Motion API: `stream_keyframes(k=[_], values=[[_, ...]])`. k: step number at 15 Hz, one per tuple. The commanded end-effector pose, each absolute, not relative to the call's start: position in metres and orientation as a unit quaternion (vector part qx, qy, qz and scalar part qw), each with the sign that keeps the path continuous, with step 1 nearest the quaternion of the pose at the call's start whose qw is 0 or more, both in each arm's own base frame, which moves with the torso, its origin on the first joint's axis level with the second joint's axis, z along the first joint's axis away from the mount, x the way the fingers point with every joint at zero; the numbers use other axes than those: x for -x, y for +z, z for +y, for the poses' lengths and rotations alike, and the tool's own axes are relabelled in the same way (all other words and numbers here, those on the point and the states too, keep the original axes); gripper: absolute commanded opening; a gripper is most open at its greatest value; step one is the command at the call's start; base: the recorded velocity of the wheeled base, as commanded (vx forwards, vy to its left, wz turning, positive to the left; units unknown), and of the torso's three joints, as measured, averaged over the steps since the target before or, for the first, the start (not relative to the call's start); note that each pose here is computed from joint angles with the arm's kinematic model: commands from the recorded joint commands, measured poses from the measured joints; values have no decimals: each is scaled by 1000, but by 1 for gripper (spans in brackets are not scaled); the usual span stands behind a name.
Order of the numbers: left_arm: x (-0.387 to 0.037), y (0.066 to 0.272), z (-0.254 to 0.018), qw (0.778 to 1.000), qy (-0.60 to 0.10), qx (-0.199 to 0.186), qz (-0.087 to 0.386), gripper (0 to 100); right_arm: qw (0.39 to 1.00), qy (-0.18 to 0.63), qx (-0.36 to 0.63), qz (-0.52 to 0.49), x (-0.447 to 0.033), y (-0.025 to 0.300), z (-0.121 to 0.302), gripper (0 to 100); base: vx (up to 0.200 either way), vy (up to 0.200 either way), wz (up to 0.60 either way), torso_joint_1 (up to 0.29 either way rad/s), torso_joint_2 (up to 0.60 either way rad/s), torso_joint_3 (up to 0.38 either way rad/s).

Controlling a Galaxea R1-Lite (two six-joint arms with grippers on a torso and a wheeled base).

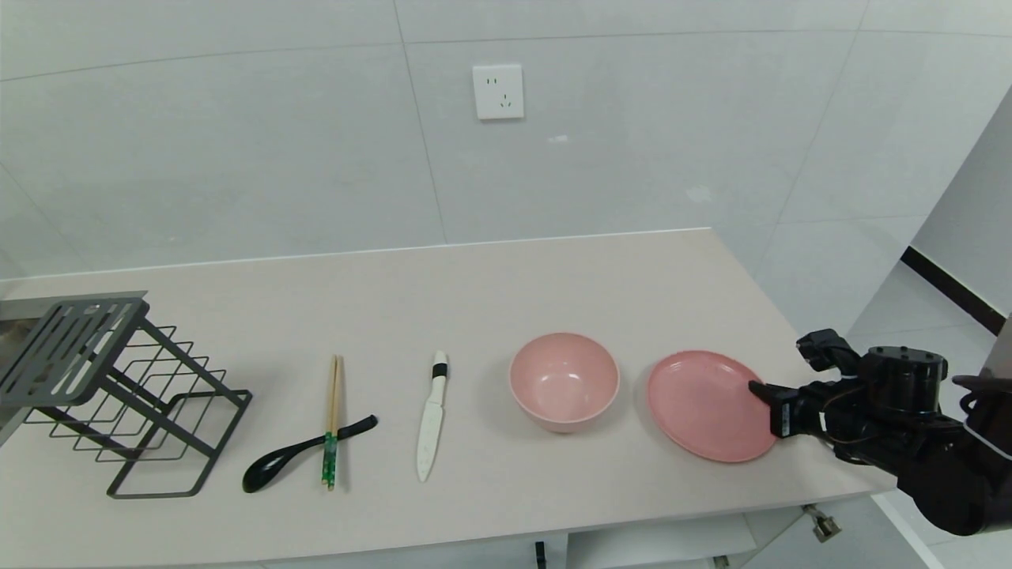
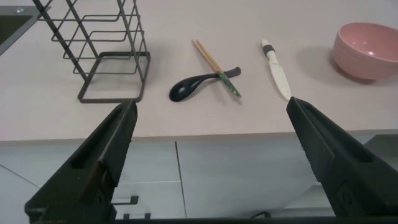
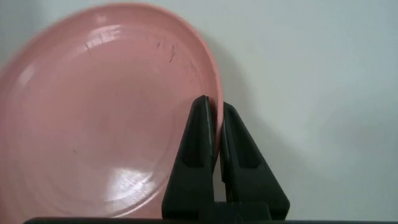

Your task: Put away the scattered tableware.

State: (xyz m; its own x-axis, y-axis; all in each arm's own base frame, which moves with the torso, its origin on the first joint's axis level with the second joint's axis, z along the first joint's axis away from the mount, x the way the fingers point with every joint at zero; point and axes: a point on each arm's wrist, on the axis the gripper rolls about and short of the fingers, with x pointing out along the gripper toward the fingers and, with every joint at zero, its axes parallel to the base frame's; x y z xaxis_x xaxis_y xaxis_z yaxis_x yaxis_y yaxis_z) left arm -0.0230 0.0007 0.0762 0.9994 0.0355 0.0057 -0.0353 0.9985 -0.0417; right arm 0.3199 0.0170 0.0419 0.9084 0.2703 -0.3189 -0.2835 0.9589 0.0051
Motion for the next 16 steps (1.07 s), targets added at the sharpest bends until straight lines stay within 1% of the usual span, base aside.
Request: stream_keyframes(k=[1,2,4,5,8,10,11,12,14,15,16], values=[[23,76,1,1000,18,20,-3,100,987,145,31,64,-306,101,19,0,0,0,0,0,0,0],[23,76,1,1000,18,19,-2,100,989,143,35,21,-294,128,18,0,0,0,0,0,0,0],[23,77,1,1000,17,17,-9,100,989,143,37,-8,-270,143,17,0,0,0,0,0,0,0],[23,79,1,1000,16,14,-17,100,989,143,37,-8,-259,144,16,0,0,0,0,0,0,0],[24,91,0,997,14,-1,-74,100,989,148,29,-6,-231,144,17,0,0,0,0,0,0,0],[27,102,-1,992,-27,-10,-126,100,987,160,17,-5,-225,142,22,0,0,0,0,0,0,0],[28,115,-2,989,-48,-17,-139,100,987,160,18,-16,-225,147,22,0,0,0,0,0,0,0],[28,130,-3,988,-58,-17,-139,100,987,161,18,-25,-224,151,23,0,0,0,0,0,0,0],[11,171,-3,989,-102,-14,-110,100,987,156,19,-37,-220,156,20,0,0,0,0,0,0,0],[6,181,-4,988,-114,-14,-104,100,987,154,19,-41,-218,158,19,0,0,0,0,0,0,0],[-7,197,-6,984,-153,-19,-88,100,987,148,21,-54,-214,164,17,0,0,0,0,0,0,0]])
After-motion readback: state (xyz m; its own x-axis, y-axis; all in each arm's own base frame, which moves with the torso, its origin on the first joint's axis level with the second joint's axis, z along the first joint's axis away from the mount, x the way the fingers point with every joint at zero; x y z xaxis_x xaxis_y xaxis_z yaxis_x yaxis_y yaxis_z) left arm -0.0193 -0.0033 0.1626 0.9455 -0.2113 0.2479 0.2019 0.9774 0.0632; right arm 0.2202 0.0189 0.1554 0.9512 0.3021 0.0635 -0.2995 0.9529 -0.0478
